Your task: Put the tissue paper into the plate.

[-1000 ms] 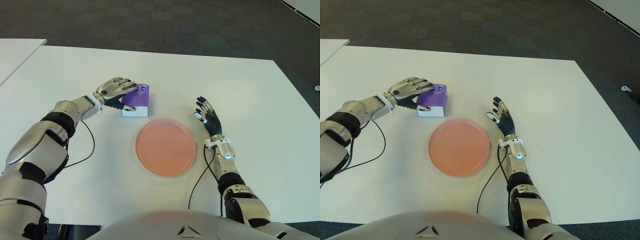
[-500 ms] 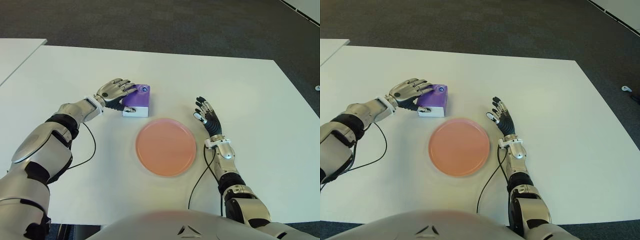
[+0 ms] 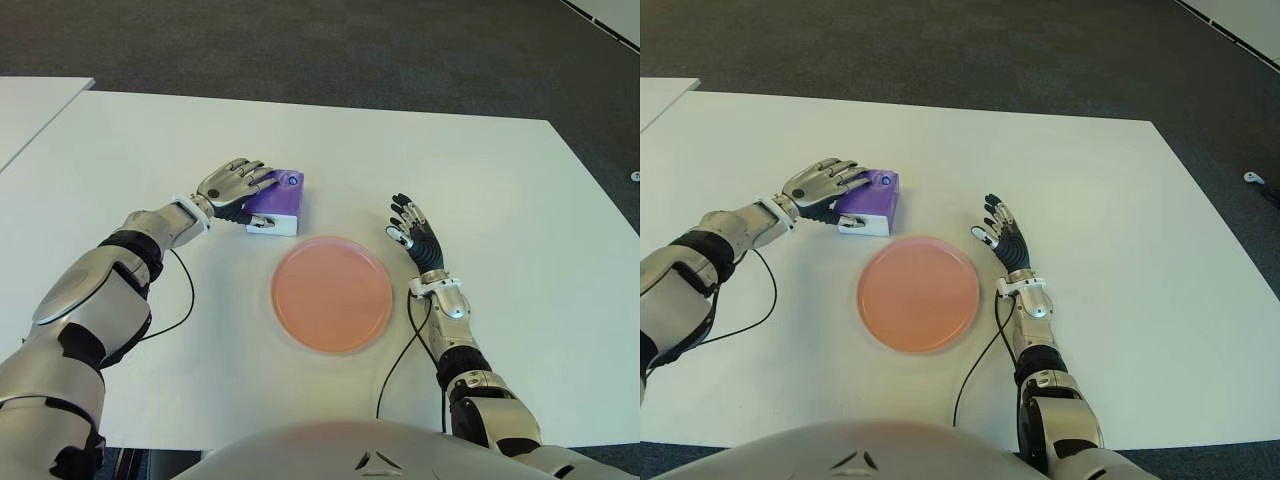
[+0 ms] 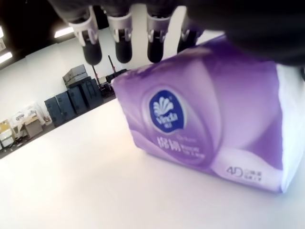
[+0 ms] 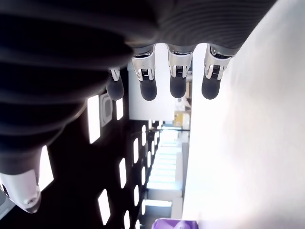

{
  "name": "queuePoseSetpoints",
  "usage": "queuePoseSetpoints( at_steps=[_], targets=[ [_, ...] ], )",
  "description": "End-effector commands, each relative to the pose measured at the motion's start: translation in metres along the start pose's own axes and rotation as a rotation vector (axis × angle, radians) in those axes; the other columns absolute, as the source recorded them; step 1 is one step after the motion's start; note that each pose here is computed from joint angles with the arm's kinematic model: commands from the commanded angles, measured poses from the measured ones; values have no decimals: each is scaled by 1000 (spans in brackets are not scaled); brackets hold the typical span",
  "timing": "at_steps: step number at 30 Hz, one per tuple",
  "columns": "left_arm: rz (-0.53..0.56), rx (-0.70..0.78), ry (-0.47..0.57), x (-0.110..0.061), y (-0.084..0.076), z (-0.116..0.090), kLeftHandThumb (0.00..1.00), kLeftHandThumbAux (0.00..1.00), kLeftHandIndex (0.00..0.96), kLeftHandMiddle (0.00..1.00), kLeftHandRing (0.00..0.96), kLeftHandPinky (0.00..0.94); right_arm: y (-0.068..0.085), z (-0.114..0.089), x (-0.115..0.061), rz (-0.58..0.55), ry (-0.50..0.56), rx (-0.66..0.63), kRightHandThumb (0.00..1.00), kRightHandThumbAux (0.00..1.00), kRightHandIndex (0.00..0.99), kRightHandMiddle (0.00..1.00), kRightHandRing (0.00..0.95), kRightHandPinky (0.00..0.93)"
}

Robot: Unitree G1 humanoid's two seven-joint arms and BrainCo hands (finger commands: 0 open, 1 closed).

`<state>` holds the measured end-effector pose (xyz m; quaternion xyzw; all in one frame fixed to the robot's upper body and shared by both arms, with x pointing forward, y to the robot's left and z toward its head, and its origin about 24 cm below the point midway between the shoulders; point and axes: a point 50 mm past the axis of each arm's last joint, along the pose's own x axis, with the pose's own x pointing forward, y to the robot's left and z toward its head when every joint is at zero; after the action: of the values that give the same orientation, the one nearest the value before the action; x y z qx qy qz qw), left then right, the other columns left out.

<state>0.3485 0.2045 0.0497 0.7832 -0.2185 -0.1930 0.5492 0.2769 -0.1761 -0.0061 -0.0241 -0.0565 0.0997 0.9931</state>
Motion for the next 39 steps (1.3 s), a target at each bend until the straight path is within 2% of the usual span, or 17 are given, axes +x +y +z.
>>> queuePoseSetpoints(
  at_steps=[1, 28, 32, 39],
  targets=[
    [-28, 24, -40, 1, -8, 10, 301, 65, 0, 0, 0, 0, 10, -55, -64, -19, 287, 76, 0, 581, 0, 0, 0, 0],
    [-78, 19, -72, 2, -18, 24, 290, 66, 0, 0, 0, 0, 7, -55, -69, -16, 296, 76, 0, 601, 0, 0, 0, 0],
    [-101, 44, -81, -1, -27, 31, 292, 70, 0, 0, 0, 0, 8, -56, -70, -19, 301, 75, 0, 606, 0, 0, 0, 0],
    [-204, 113, -82, -18, -53, 42, 316, 78, 0, 0, 0, 0, 11, -56, -72, -18, 296, 77, 0, 607, 0, 0, 0, 0]
  ],
)
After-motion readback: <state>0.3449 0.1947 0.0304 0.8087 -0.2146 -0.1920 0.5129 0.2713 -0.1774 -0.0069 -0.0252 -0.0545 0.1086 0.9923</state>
